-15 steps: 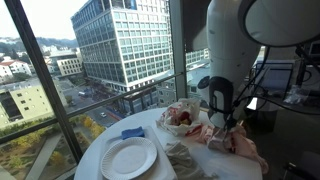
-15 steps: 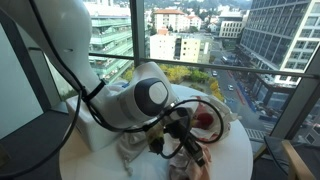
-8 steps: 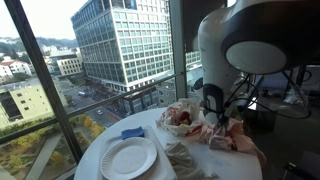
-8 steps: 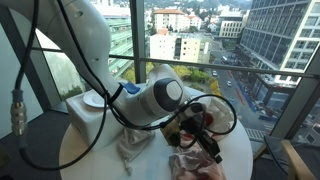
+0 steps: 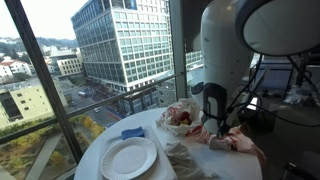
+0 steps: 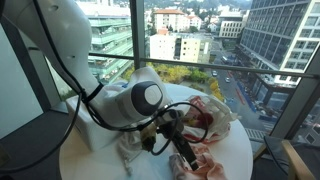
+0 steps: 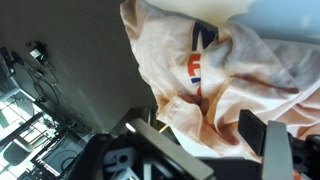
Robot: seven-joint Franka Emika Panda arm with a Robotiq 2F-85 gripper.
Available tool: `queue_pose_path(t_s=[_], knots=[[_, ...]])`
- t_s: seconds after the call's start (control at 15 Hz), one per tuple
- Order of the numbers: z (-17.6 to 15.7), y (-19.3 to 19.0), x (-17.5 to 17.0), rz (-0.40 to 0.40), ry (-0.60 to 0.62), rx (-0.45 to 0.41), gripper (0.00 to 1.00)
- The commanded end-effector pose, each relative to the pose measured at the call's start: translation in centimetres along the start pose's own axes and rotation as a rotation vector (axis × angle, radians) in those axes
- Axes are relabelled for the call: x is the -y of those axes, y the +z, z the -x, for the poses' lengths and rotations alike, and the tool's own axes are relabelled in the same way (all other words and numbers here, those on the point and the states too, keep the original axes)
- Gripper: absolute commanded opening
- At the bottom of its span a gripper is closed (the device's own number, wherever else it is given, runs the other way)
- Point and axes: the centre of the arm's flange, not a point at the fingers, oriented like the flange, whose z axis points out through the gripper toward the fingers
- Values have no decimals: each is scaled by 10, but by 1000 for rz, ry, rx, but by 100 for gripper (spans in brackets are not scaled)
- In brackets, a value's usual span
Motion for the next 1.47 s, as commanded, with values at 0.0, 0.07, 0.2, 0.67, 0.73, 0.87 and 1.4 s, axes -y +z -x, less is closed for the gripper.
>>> queue_pose_path(t_s=[0.0, 0.07, 0.2, 0.67, 0.73, 0.87, 1.4], knots=[[37, -17, 24, -113, 35, 75, 100], [41, -18, 35, -126, 41, 72, 100], [41, -13, 53, -135, 47, 61, 100], [9, 39, 66, -131, 70, 67, 100], [4, 51, 68, -129, 75, 67, 100], [-5, 70, 74, -133, 90, 69, 100], [9, 49, 67, -212, 94, 87, 43]])
